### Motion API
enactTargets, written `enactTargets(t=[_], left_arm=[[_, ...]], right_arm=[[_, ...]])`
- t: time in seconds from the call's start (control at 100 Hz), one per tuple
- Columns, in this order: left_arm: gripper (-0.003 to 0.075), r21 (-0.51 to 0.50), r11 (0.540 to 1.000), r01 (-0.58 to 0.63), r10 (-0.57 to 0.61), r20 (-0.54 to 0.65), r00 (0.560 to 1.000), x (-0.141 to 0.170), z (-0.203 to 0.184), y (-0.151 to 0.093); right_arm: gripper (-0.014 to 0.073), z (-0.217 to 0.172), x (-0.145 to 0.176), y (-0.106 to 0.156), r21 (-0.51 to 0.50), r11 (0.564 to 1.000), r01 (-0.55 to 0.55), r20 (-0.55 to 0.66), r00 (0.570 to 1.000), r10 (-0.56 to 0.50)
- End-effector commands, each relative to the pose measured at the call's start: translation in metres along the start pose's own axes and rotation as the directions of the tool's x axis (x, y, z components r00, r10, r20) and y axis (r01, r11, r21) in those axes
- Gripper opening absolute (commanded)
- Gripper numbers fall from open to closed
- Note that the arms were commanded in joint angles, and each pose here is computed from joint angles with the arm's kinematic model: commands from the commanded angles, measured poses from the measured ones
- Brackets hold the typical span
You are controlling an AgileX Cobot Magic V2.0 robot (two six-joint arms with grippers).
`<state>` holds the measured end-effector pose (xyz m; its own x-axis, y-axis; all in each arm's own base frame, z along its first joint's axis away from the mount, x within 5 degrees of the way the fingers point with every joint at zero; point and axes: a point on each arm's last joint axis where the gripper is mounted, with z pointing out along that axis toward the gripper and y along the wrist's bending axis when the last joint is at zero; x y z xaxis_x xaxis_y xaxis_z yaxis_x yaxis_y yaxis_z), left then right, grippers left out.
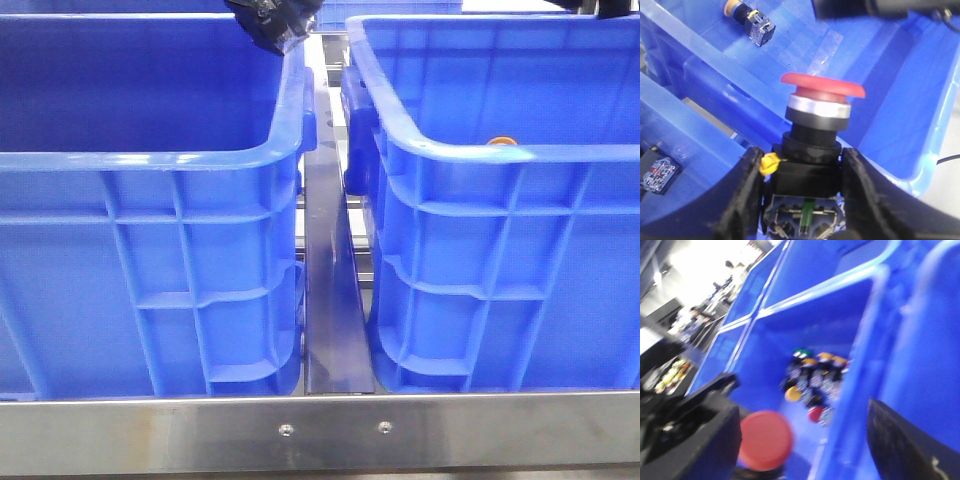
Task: Pick red and yellow buttons and place in box
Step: 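Lift the red button and pass it to the right gripper, then carry the red button with the right gripper into the other bin and release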
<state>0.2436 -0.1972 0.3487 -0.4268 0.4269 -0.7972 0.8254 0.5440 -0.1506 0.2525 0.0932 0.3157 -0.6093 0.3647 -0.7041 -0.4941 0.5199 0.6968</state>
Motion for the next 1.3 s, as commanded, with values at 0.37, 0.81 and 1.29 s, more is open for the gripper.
enactTargets(t=[0.37,0.81,1.29], left_arm=[[-0.0020,-0.015,1.000,-0.004,0.005,0.107,0.994,-0.016,-0.017,-0.007],[-0.0020,-0.018,1.000,-0.010,0.012,0.102,0.995,-0.016,-0.017,-0.007],[0.0580,-0.048,0.997,-0.059,0.062,0.068,0.996,-0.013,-0.016,-0.004]], right_arm=[[0.0542,0.022,-0.011,0.035,-0.130,0.991,-0.028,0.034,0.999,0.033],[0.0414,0.032,-0.003,0.030,-0.166,0.985,-0.050,-0.019,0.999,0.048],[0.0244,0.029,-0.009,0.030,-0.164,0.986,-0.042,0.001,0.999,0.042]])
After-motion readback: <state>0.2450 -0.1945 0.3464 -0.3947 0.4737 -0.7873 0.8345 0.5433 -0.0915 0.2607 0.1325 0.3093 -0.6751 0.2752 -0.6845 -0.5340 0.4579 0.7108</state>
